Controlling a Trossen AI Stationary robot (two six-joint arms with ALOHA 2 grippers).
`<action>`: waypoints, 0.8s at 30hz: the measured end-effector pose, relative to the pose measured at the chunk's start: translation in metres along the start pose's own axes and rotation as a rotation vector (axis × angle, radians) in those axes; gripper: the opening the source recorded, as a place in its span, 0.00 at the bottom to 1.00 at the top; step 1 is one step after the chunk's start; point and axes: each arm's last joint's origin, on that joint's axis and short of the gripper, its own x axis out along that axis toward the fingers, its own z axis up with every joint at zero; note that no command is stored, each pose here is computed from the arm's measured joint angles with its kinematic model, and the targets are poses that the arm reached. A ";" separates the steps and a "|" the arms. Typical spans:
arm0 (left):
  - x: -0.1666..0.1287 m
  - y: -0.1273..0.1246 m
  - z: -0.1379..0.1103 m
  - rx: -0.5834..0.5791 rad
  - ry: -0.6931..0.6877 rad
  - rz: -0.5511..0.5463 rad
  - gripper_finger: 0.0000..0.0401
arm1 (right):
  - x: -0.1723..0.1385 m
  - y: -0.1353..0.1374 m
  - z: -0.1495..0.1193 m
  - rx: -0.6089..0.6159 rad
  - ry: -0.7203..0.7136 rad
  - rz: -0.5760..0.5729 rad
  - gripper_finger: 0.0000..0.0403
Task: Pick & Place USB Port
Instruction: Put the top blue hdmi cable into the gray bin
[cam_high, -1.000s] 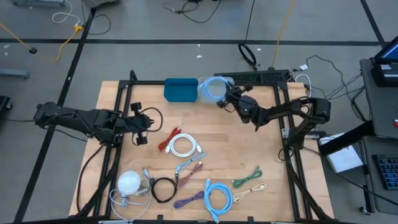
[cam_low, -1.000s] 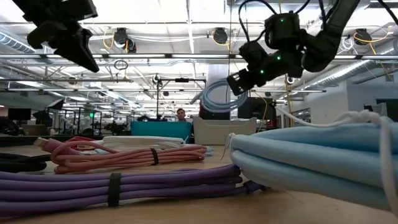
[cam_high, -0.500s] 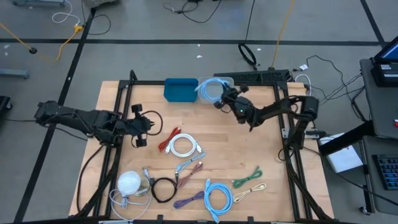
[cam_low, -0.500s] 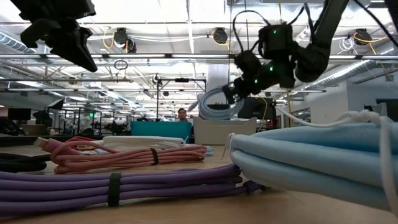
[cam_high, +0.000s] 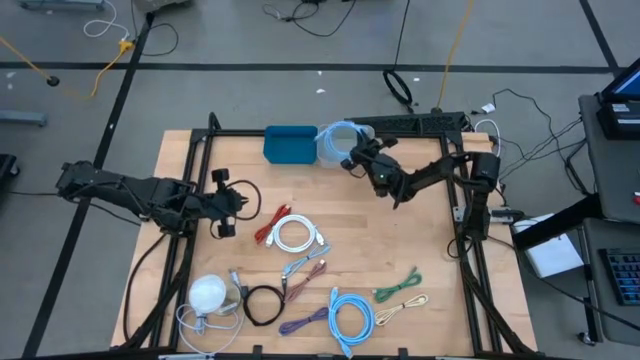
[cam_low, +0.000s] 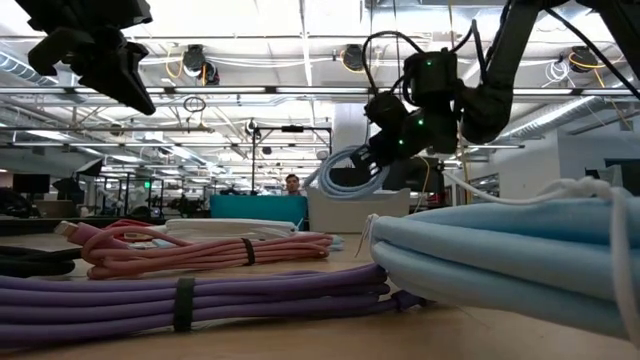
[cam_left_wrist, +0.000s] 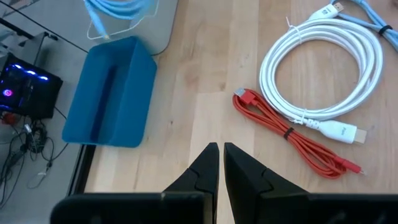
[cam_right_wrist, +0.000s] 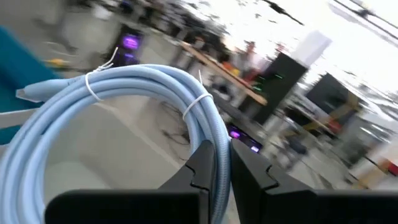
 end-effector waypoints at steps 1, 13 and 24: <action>0.000 0.000 0.000 -0.001 -0.001 0.001 0.08 | 0.001 -0.001 0.000 0.006 0.000 -0.009 0.06; 0.000 0.000 0.000 -0.003 0.000 0.002 0.08 | 0.003 -0.001 -0.009 -0.007 0.089 -0.053 0.06; 0.000 0.000 0.000 -0.003 0.000 0.003 0.08 | 0.003 0.002 -0.012 -0.010 0.092 0.000 0.05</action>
